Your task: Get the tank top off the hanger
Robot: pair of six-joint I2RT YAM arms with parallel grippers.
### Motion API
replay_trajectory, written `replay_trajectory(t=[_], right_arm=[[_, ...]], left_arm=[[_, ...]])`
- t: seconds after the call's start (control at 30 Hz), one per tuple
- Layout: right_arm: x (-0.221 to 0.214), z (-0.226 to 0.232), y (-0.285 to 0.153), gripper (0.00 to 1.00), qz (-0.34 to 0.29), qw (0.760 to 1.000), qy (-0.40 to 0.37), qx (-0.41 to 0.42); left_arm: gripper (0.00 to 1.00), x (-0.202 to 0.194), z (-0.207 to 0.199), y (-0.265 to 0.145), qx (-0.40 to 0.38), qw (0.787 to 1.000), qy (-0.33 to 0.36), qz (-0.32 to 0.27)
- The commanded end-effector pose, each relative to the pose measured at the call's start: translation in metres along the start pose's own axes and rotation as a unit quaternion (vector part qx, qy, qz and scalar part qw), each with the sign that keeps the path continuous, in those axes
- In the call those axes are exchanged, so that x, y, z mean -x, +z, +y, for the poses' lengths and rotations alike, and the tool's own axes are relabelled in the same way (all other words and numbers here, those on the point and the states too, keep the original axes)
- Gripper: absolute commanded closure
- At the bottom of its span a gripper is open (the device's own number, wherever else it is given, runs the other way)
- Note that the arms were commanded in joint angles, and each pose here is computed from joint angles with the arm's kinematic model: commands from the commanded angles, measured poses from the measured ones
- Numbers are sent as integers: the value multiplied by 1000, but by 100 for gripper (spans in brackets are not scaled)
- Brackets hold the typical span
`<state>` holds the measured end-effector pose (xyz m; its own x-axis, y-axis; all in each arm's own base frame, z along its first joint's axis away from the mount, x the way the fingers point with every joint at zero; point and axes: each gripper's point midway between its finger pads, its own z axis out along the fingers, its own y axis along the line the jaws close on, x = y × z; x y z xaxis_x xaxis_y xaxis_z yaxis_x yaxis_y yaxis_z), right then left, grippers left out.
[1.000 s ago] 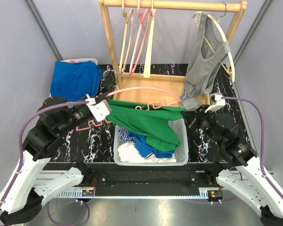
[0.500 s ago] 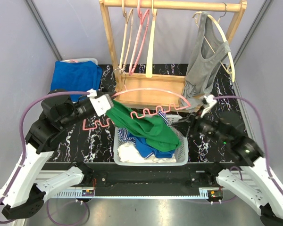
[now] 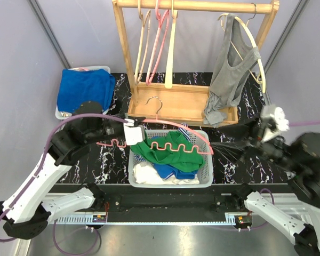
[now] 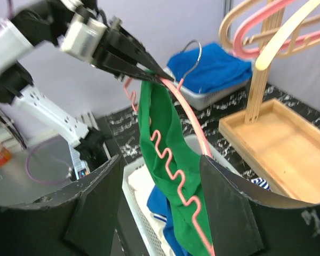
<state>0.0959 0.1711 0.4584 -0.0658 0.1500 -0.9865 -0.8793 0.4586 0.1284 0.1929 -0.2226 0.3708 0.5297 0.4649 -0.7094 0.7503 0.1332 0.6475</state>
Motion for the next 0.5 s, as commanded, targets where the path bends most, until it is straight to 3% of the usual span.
replay_trajectory(t=[0.0, 0.1, 0.47], right_arm=[[-33, -15, 41, 32, 73, 997, 4, 34], [-39, -20, 52, 33, 85, 996, 7, 38], [-55, -4, 63, 35, 112, 987, 37, 109]], left_arm=[[99, 45, 27, -4, 26, 991, 122, -56], [100, 54, 21, -4, 35, 981, 176, -68], [100, 67, 28, -5, 52, 978, 185, -76]])
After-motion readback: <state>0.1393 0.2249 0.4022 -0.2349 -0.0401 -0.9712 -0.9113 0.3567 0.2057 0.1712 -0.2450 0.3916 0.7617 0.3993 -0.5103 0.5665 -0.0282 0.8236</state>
